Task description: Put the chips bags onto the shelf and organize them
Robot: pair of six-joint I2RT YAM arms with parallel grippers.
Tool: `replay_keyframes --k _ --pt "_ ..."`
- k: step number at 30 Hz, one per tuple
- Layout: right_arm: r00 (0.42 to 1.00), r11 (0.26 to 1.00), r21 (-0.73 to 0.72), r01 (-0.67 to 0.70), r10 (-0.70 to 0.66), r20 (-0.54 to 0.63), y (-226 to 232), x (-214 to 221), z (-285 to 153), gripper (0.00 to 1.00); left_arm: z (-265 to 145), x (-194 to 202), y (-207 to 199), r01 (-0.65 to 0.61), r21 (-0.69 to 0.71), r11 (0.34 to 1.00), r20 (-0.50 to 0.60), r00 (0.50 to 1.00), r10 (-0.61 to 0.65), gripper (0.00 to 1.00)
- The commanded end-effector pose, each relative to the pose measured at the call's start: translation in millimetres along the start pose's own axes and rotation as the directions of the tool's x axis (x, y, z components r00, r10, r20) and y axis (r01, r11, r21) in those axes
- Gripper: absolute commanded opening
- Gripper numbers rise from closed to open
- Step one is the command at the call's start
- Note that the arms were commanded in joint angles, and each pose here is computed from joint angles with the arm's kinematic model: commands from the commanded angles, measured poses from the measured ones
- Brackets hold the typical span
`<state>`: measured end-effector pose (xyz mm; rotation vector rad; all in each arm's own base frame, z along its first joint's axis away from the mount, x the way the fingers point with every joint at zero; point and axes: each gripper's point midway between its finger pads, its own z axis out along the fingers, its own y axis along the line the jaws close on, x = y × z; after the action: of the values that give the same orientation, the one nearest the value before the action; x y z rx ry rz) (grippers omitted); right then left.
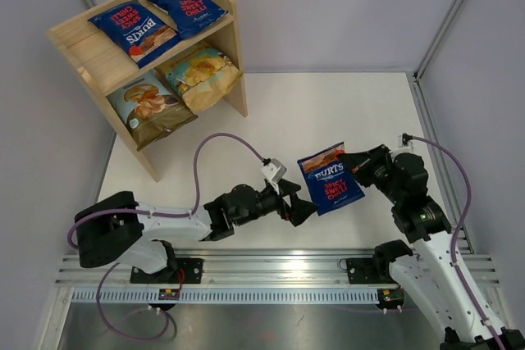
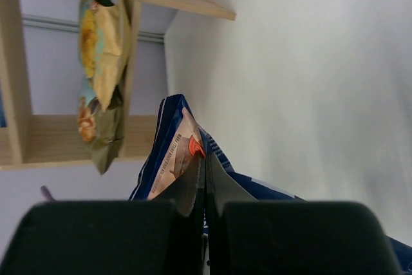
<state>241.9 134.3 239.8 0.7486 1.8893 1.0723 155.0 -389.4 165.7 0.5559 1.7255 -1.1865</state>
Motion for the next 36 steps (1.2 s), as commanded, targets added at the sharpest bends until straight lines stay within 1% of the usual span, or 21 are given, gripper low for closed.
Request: replay_keyframes --k 1,2,6,8,9,13,15,16,18,19,20,21,22,23,24,27,28,29,30,32,36 --pt "0.997 0.988 -0.133 -0.080 0.076 -0.031 44 -1 -22 0.00 14 -74 -44 -0.059 0.119 0.991 0.276 0.961 0.024 0.99" --pt "0.995 0.984 -0.153 -0.094 0.089 -0.039 48 -1 -25 0.00 17 -83 -51 -0.062 0.139 0.988 0.297 0.955 0.018 0.99" --pt "0.982 0.948 -0.259 -0.187 0.169 -0.089 72 3 -41 0.00 39 -79 -52 -0.042 0.099 0.994 0.257 0.966 0.016 0.98" --pt "0.977 0.929 -0.305 -0.211 0.187 -0.105 81 3 -50 0.00 42 -79 -57 -0.042 0.105 0.994 0.260 0.966 0.013 0.94" --pt "0.972 0.922 -0.310 -0.234 0.209 -0.112 83 3 -52 0.00 43 -81 -58 -0.038 0.110 0.993 0.267 0.964 0.008 0.89" --pt "0.974 0.916 -0.331 -0.226 0.206 -0.096 89 0 -63 0.00 30 -95 -65 -0.016 0.129 0.992 0.324 0.946 -0.026 0.26" --pt "0.976 0.916 -0.338 -0.216 0.194 -0.096 91 0 -64 0.00 23 -101 -66 -0.007 0.138 0.990 0.345 0.938 -0.041 0.20" --pt "0.978 0.916 -0.344 -0.208 0.187 -0.095 92 0 -65 0.00 16 -107 -70 -0.009 0.150 0.989 0.358 0.933 -0.046 0.18" --pt "0.986 0.921 -0.354 -0.165 0.142 -0.090 93 2 -65 0.12 9 -112 -78 -0.020 0.183 0.983 0.354 0.934 -0.047 0.16" --pt "0.991 0.924 -0.360 -0.130 0.106 -0.086 95 2 -66 0.26 2 -117 -83 -0.025 0.197 0.980 0.350 0.936 -0.046 0.15" --pt "0.998 0.935 -0.352 -0.035 0.015 -0.059 94 2 -66 0.54 -2 -120 -84 -0.029 0.209 0.978 0.346 0.937 -0.046 0.15" --pt "0.998 0.940 -0.342 0.017 -0.036 -0.048 93 2 -67 0.68 -7 -118 -91 -0.039 0.254 0.966 0.321 0.946 -0.046 0.15" --pt "0.995 0.939 -0.335 0.076 -0.095 -0.042 93 3 -68 0.74 -11 -116 -91 -0.040 0.269 0.962 0.299 0.953 -0.044 0.15" --pt "0.987 0.942 -0.309 0.130 -0.152 -0.048 87 5 -66 0.77 -22 -126 -90 -0.046 0.292 0.955 0.308 0.950 -0.049 0.15" --pt "0.962 0.905 -0.347 0.246 -0.272 -0.029 95 6 -73 0.78 -30 -122 -98 -0.044 0.354 0.934 0.271 0.961 -0.058 0.14" --pt "0.907 0.822 -0.440 0.361 -0.420 -0.040 108 17 -85 0.78 -55 -132 -100 -0.056 0.412 0.909 0.249 0.967 -0.053 0.14" --pt "0.881 0.774 -0.525 0.353 -0.464 -0.092 116 33 -96 0.78 -56 -126 -96 -0.046 0.400 0.915 0.212 0.976 -0.044 0.14" --pt "0.867 0.719 -0.595 0.359 -0.493 -0.074 129 36 -104 0.78 -60 -129 -96 -0.049 0.397 0.916 0.204 0.978 -0.036 0.14" --pt "0.850 0.684 -0.659 0.314 -0.511 -0.126 133 49 -115 0.78 -70 -138 -104 -0.077 0.424 0.902 0.212 0.977 -0.016 0.14" --pt "0.840 0.628 -0.716 0.305 -0.531 -0.109 143 52 -125 0.78 -74 -134 -104 -0.072 0.425 0.902 0.165 0.986 0.001 0.15" --pt "0.800 0.510 -0.817 0.270 -0.591 -0.105 156 62 -142 0.78 -85 -135 -122 -0.056 0.498 0.866 0.094 0.996 0.010 0.17"
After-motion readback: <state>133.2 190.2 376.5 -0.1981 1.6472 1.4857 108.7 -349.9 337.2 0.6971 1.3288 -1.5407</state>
